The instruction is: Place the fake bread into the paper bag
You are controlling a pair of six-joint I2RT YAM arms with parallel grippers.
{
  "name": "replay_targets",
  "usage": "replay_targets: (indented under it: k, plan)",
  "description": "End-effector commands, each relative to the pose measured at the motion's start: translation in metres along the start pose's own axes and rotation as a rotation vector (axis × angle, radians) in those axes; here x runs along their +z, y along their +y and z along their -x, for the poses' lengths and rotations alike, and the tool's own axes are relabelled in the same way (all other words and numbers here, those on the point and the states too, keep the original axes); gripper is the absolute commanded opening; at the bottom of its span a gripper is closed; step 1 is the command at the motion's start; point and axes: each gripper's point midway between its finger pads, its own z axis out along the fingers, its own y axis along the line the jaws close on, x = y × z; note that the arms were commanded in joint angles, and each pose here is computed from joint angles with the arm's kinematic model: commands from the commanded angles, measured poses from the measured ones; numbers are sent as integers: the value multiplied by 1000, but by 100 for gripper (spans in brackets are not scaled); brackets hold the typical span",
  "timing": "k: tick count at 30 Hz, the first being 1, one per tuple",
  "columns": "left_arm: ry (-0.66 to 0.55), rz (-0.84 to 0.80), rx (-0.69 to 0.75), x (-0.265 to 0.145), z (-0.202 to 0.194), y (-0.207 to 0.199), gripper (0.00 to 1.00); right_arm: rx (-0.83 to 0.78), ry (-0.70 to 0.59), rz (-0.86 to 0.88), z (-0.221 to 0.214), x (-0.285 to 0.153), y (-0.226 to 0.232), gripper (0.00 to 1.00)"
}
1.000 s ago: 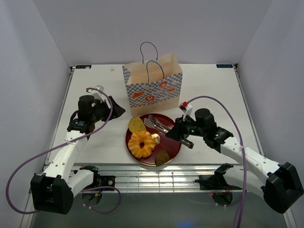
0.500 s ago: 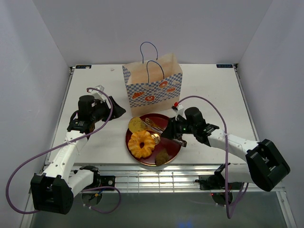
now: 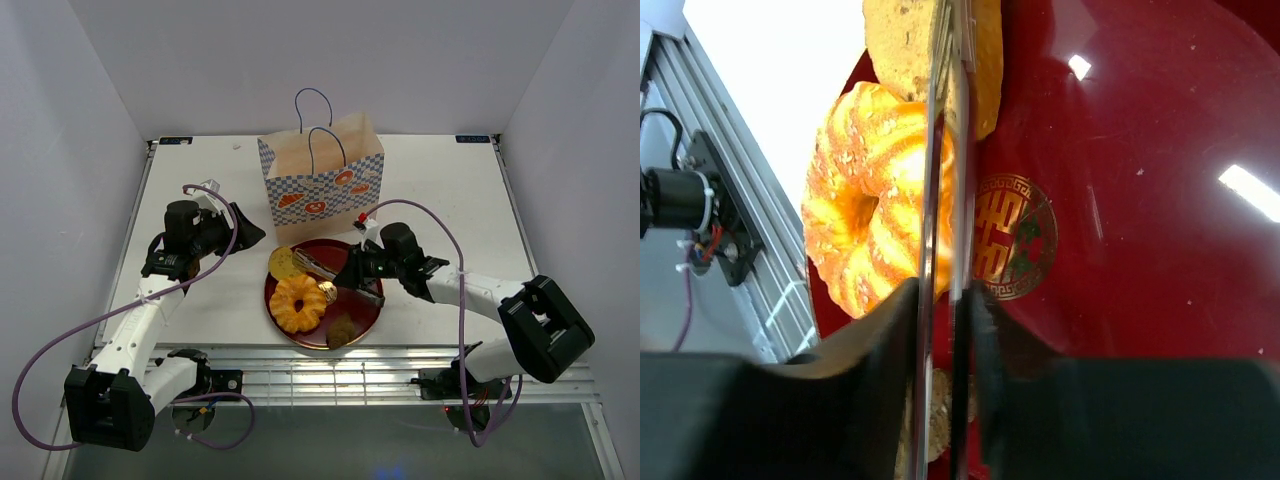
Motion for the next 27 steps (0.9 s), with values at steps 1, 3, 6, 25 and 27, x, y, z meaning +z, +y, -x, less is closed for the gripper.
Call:
replay_targets:
  k: [1,3,6,25,27]
  plan:
    - [-21,-36,21,-3,10,-12,78,-47,-68,76,30,5,21,27]
    - [-22,-37,21,-3,10,-12,78,-49,-74,84,32,3,23,19]
    - [-22,-34,20,-3,10,-11,78,-55,-87,94,37,-1,28,12]
    - [-52,-3,26,-5,14,-6,78,-227,-224,-23,100,-67,62,8]
    - [-58,-4,27,-6,16,-7,78,-247,-215,-17,97,-77,68,8]
